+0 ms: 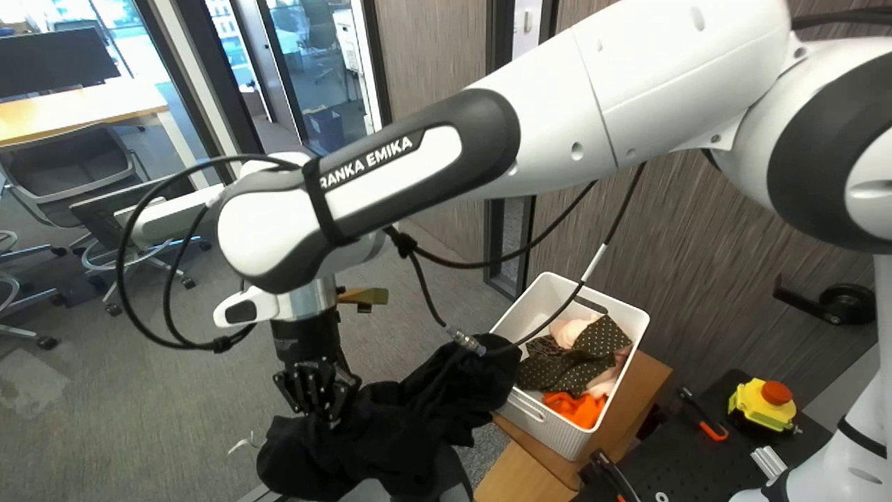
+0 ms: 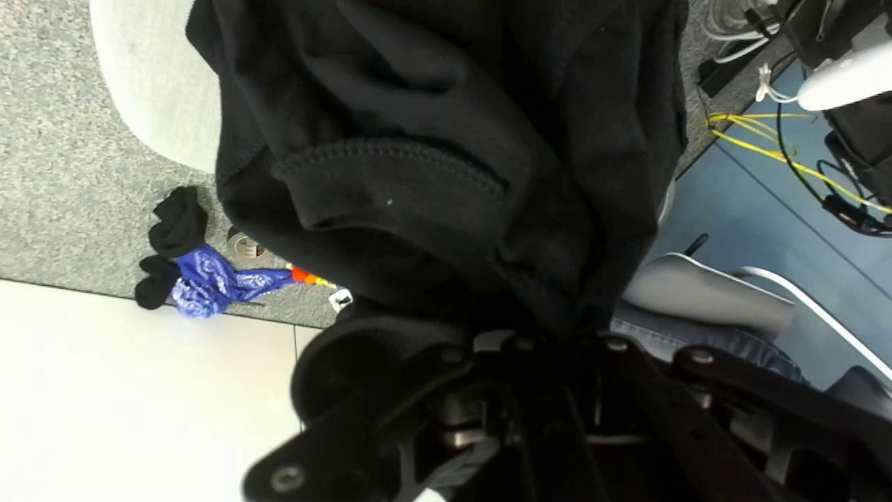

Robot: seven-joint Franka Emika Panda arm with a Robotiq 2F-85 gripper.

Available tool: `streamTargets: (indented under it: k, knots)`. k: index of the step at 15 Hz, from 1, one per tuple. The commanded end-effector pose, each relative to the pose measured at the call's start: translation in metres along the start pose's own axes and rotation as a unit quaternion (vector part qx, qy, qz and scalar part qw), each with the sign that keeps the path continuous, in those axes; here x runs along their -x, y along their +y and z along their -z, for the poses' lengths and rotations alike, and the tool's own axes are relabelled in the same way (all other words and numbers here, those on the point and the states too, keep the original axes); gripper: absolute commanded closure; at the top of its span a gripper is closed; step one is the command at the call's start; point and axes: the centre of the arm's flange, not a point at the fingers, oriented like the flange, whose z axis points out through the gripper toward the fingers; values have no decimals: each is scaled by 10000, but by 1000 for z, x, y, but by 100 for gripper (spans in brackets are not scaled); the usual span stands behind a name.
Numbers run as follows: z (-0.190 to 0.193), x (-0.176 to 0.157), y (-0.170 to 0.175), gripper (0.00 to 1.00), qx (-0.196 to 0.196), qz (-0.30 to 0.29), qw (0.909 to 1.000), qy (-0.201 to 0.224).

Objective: Remove the black cloth from the basket and hang it on the chair

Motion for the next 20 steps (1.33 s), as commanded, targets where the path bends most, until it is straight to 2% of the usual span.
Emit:
streamTargets:
  k: [1, 10, 13, 20]
  knots:
    - [-40, 2, 35, 92, -122, -127, 9994, -290]
    - [-140, 54, 102, 92, -594, -753, 9923, -780]
    - [-170, 68, 111, 92, -730, -984, 9883, -905]
    - [-190, 77, 122, 92, -834, -1259, 9839, -958]
